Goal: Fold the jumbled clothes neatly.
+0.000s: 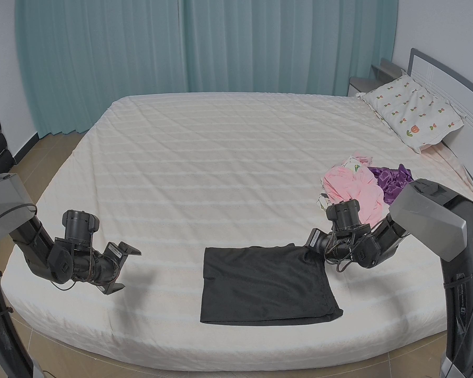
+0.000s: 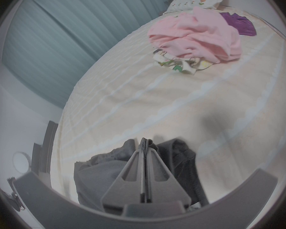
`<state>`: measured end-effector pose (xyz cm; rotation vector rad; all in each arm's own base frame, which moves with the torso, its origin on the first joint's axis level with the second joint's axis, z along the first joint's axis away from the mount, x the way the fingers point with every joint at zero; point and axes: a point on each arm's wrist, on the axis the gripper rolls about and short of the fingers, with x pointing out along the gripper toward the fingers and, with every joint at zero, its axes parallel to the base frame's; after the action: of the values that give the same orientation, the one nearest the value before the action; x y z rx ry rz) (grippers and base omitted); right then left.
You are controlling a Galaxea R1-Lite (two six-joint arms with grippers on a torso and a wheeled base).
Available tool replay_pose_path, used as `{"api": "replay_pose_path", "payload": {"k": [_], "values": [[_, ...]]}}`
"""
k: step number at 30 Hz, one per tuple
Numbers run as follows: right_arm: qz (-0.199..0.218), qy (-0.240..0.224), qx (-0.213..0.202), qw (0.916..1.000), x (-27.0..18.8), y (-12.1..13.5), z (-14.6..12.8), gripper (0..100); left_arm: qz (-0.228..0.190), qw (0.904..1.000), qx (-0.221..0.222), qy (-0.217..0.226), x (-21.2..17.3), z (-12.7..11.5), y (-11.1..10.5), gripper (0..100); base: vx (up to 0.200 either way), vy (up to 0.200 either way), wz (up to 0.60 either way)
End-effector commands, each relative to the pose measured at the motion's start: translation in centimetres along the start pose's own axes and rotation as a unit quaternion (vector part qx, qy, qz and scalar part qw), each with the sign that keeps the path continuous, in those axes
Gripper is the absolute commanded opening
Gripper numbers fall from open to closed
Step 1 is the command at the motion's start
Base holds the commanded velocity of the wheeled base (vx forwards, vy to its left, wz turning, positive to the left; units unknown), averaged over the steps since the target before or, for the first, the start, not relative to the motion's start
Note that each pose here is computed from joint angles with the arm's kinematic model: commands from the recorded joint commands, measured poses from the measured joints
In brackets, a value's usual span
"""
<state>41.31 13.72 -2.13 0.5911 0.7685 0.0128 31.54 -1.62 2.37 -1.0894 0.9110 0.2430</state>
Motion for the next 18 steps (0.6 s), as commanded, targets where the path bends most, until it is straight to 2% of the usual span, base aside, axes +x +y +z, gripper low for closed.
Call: {"api": "replay_pose_path", "payload": {"k": [1,18], "values": [[-0.005,-0.008,0.01,0.9999,-0.6,-0.7,1.0,0,0.001,1.0,0.0,0.001,0.0,0.0,0.1,100,0.0,0.0,0.0],[-0.02,-0.008,0.02,0.9996,1.1,-2.3,0.9,0,0.001,1.0,0.0,0.0,0.0,-0.1,0.0,100,0.0,0.0,0.0]]}}
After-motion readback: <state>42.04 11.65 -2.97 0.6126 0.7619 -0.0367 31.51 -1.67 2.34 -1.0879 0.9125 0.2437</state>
